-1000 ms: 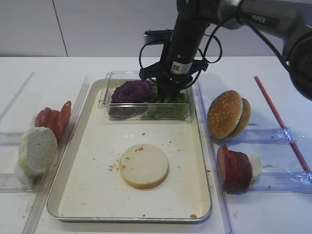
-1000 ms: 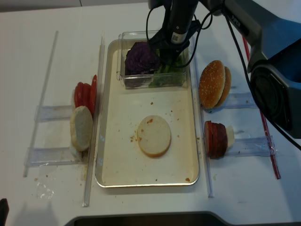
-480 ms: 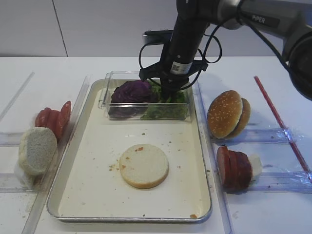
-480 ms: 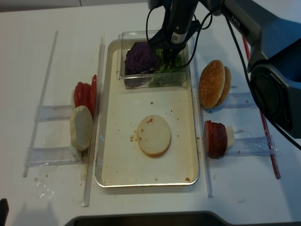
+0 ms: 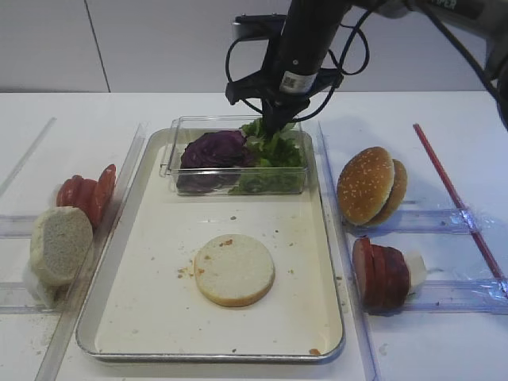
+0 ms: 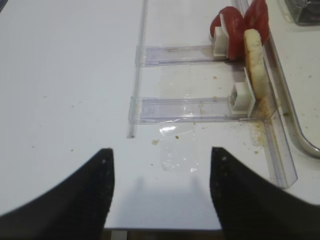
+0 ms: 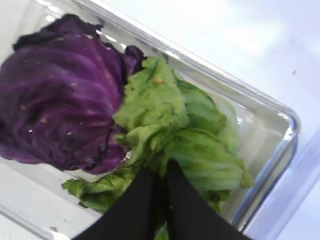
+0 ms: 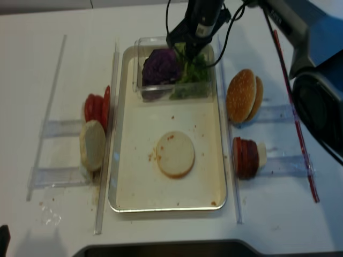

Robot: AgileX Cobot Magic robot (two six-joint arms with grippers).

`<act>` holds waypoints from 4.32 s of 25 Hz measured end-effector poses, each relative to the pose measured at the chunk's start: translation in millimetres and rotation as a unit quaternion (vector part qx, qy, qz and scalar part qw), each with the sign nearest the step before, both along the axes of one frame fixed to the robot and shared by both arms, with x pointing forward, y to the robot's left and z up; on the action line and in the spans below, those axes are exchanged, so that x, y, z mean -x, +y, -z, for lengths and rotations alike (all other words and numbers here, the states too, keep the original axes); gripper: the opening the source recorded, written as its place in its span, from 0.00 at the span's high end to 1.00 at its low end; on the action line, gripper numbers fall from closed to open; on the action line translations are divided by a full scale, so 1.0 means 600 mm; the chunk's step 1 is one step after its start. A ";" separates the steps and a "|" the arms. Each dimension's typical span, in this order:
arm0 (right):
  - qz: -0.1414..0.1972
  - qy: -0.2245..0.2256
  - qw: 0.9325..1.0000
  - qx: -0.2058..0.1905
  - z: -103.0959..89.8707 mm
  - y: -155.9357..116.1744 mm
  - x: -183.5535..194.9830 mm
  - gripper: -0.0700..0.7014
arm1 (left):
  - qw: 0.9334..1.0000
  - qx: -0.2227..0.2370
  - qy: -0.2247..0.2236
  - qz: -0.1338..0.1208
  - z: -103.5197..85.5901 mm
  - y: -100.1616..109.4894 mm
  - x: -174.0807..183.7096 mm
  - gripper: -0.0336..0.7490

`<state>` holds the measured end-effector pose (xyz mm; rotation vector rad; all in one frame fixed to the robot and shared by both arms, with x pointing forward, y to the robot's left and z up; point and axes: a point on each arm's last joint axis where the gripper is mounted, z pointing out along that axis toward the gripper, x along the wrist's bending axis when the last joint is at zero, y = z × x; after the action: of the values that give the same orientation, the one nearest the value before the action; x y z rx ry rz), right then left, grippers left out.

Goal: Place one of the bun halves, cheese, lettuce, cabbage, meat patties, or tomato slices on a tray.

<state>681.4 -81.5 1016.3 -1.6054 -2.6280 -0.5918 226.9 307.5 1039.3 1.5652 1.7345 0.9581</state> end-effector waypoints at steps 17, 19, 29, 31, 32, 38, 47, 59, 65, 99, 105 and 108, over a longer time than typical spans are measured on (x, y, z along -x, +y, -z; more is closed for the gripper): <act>-0.001 -0.042 0.998 -0.042 -0.103 -0.010 0.037 0.83 | 1.000 0.001 0.000 0.000 0.000 0.000 0.000 0.46; -0.001 -0.040 0.998 -0.041 -0.110 -0.014 0.047 0.83 | 1.000 0.001 0.000 0.000 0.000 0.000 0.000 0.46; -0.023 -0.027 0.998 -0.059 -0.158 -0.042 0.129 0.83 | 1.000 0.001 0.000 0.000 0.000 0.000 0.000 0.46; -0.031 -0.026 0.997 -0.061 -0.165 -0.047 0.149 0.83 | 1.000 0.001 0.000 0.000 0.000 0.000 0.000 0.46; -0.037 -0.025 0.997 -0.060 -0.167 -0.048 0.159 0.83 | 1.000 0.001 0.000 0.000 0.000 0.000 0.000 0.46; -0.088 -0.013 0.995 -0.053 -0.171 -0.027 0.230 0.83 | 1.000 0.001 0.000 0.000 0.000 0.000 0.000 0.46; -0.147 0.005 0.988 -0.038 -0.156 0.033 0.293 0.83 | 1.000 0.001 0.000 0.000 0.000 0.000 0.000 0.46; -0.140 0.008 0.990 -0.027 -0.071 0.040 0.303 0.83 | 1.000 0.001 0.000 0.000 0.000 0.000 0.000 0.46; -0.144 -0.019 0.989 -0.036 -0.071 0.043 0.297 0.83 | 1.000 0.001 0.000 0.000 0.000 0.000 0.000 0.46; -0.172 0.075 0.982 0.019 0.027 0.059 0.280 0.83 | 1.000 0.001 0.000 0.000 0.000 0.000 0.000 0.46; -0.188 0.075 0.979 0.010 0.026 0.062 0.282 0.83 | 1.000 0.001 0.000 0.000 0.000 0.000 0.000 0.46; -0.200 0.074 0.977 0.001 0.025 0.064 0.284 0.83 | 1.000 0.001 0.000 0.000 0.000 0.000 0.000 0.46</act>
<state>511.1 -43.0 1001.5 -1.0221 -2.7197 -0.4266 226.9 307.5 1039.3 1.5637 1.7354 0.9573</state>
